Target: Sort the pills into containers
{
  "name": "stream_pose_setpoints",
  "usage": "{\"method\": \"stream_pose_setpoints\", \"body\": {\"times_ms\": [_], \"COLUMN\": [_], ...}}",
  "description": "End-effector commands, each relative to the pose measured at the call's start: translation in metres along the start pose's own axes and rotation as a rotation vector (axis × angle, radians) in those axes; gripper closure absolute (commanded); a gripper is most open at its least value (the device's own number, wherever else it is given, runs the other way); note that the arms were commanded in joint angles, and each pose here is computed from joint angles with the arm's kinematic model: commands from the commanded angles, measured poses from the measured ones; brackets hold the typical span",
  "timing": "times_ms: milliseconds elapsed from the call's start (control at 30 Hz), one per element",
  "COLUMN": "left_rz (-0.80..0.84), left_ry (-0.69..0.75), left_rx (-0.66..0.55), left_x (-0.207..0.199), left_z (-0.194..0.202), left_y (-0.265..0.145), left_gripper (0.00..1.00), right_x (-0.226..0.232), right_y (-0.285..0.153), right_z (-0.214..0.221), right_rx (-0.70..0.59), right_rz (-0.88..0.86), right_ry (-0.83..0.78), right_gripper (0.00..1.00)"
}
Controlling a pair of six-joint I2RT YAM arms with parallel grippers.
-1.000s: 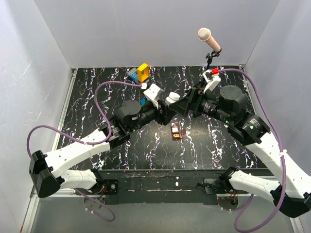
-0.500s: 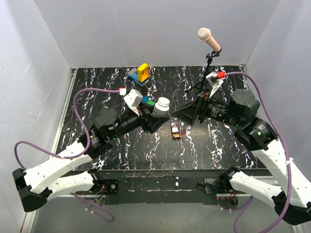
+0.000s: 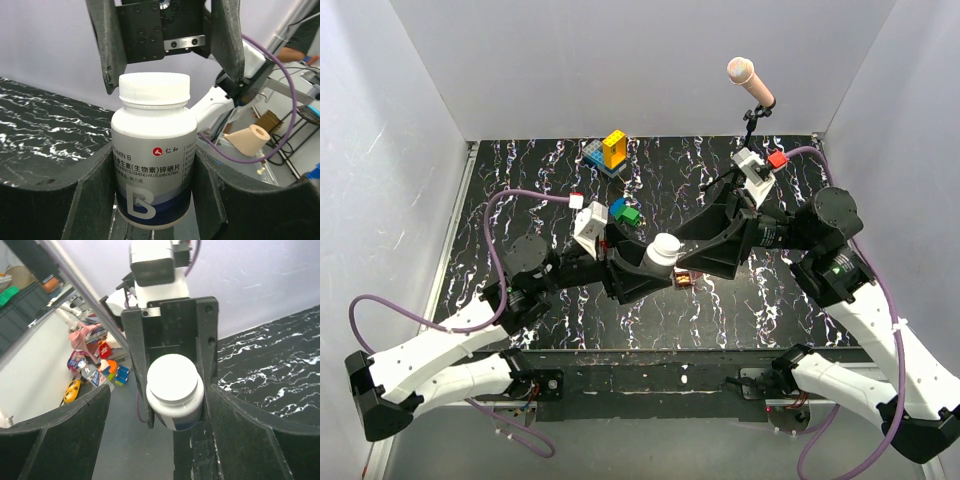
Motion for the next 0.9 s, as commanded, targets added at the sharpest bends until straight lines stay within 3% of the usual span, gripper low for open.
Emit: {"method": "stream_pose_setpoints", "body": {"times_ms": [0,333,867], "left_rz": [0.147,0.183,0.198], "left_ry": [0.003,-0.008,-0.009], "left_rx": [-0.018,0.0,-0.011], "left_x": [-0.0175,-0.0175,-0.0208], "left_z": [-0.0112,-0.0125,-0.0159], "left_y": [0.0067,0.016,0.0161], "left_gripper": [1.0,1.0,1.0], "right_x": [0.0149,0.0113,0.0094], "right_y": [0.0008,0.0048,0.0028], "right_z": [-0.0112,-0.0107,-0.0039], "right_rx": [-0.035,-0.041,-0.043], "right_rz": [-0.164,-0.199,-0.195], "right_ry": [-0.094,-0.08,-0.076], "right_gripper": [0.15,0.19,0.44]}}
Point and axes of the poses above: each gripper's point midway between its finger pads, its own y axis out along the fingers, its own x axis along the line the jaws close on, z = x × y, the point moved 7 cm from there along -y, back along the fingers, and after that the axes turned 9 degrees about -y, right-handed, at the moved point
